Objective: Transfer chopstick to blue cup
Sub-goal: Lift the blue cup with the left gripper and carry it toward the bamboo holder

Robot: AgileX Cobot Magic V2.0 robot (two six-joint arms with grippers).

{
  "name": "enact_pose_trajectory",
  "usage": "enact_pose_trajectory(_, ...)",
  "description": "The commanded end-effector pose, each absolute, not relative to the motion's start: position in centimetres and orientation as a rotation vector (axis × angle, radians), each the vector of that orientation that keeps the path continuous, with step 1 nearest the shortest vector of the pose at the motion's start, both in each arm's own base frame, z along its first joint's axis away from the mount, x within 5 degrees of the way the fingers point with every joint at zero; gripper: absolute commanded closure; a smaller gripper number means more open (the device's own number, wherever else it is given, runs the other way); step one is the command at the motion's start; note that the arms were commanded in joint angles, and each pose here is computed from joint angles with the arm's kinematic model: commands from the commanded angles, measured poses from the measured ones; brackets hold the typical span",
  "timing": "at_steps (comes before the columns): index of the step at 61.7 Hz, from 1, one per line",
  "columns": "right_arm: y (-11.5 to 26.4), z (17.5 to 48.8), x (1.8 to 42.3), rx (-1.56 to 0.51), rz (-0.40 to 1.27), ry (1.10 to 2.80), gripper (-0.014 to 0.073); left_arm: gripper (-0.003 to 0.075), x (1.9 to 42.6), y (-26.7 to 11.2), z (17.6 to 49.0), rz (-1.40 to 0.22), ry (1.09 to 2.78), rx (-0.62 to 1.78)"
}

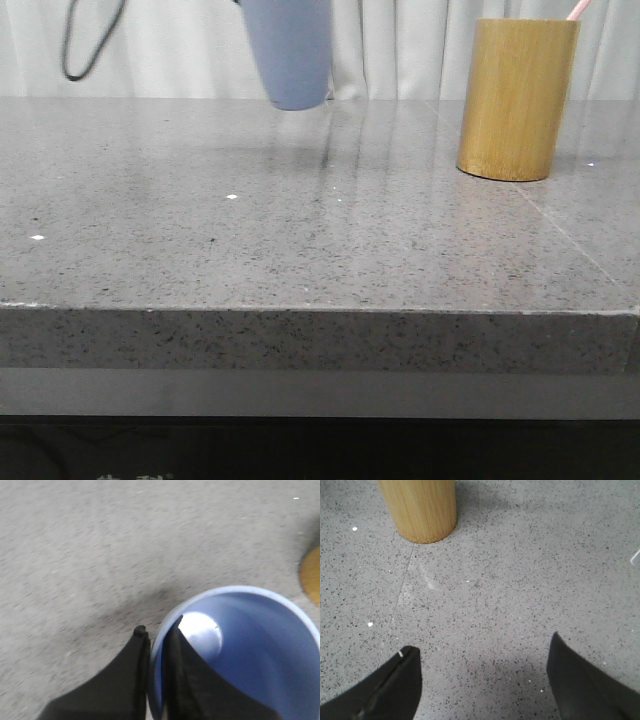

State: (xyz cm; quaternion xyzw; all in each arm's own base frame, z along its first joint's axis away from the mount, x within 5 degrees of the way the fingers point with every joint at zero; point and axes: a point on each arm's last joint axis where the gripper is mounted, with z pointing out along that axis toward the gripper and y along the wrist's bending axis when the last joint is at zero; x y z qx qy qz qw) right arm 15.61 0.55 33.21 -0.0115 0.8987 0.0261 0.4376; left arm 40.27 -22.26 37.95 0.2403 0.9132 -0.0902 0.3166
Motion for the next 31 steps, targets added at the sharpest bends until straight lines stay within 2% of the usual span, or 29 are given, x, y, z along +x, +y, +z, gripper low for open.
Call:
enact_pose_trajectory(1, 0.5, 34.6, 15.8, -0.028, 0.056, 2.149, 0.0053, 0.0739, 38.8, -23.4, 40.9, -0.290, 2.284, 0.649)
enact_pose_trajectory(13, 0.5, 34.6, 15.8, -0.026, 0.060, 2.148, 0.0053, 0.0739, 39.2, -25.1, 38.9, -0.293, 2.313, 0.688)
enact_pose_trajectory(31, 0.5, 34.6, 15.8, -0.026, 0.060, 2.148, 0.0053, 0.0739, 39.5, -25.4, 38.0, -0.286, 2.342, 0.698)
